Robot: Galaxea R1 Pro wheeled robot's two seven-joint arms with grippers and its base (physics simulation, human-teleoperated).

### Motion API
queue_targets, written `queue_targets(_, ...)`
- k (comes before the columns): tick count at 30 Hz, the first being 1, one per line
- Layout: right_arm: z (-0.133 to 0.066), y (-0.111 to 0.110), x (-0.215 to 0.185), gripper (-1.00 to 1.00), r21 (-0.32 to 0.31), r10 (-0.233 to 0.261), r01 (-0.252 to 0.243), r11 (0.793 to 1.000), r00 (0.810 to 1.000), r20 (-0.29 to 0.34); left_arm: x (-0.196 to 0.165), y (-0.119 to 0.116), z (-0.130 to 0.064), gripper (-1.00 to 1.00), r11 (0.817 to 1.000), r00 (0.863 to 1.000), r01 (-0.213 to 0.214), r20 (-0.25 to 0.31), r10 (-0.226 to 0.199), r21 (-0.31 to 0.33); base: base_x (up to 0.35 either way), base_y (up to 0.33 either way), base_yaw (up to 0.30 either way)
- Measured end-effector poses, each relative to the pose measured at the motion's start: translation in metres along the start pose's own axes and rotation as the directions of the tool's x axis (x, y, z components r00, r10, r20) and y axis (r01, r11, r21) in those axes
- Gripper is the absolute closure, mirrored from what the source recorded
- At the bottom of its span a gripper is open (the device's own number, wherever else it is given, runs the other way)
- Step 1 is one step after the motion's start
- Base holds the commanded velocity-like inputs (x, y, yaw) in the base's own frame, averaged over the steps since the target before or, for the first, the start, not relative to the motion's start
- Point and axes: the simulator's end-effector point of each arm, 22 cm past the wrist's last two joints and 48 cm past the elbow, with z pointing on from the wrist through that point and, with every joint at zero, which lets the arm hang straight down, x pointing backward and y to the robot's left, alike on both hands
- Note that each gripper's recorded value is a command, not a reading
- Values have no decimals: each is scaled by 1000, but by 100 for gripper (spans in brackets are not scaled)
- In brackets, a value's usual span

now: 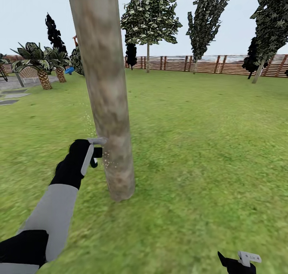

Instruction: In the garden, pick up the pesticide atomizer on the floor and spray pesticide onto both trees until each tree trunk is fully covered.

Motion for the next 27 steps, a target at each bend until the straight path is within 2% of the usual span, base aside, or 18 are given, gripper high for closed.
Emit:
queue_targets(4, 0, 0, 0, -100, 0, 0, 0, 1000, 1000, 0, -10, -22, -7, 100, 999, 1000, -2, 16, 2, 32, 0, 0, 0)
queue_targets(7, 0, 0, 0, -100, 0, 0, 0, 1000, 1000, 0, -11, -28, -9, 100, 999, 1000, -7, 18, 6, 37, -12, 0, 0)
queue_targets(15, 0, 0, 0, -100, 0, 0, 0, 1000, 1000, 0, -12, -42, -12, 100, 998, 1000, -9, 19, 7, 59, -264, -66, 0)
queue_targets(18, 0, 0, 0, -100, 0, 0, 0, 1000, 1000, 0, -12, -59, -15, 100, 996, 1000, -11, 22, 9, 84, -40, -28, 0)
queue_targets(20, 0, 0, 0, -100, 0, 0, 0, 1000, 1000, 0, -26, -82, -26, 100, 993, 998, -39, 50, 33, 111, -1, -1, 0)
queue_targets(27, 0, 1, 0, -100, -2, 0, 0, 1000, 1000, -1, -60, -73, -39, 100, 995, 994, -37, 102, 27, 94, 0, 0, 0)
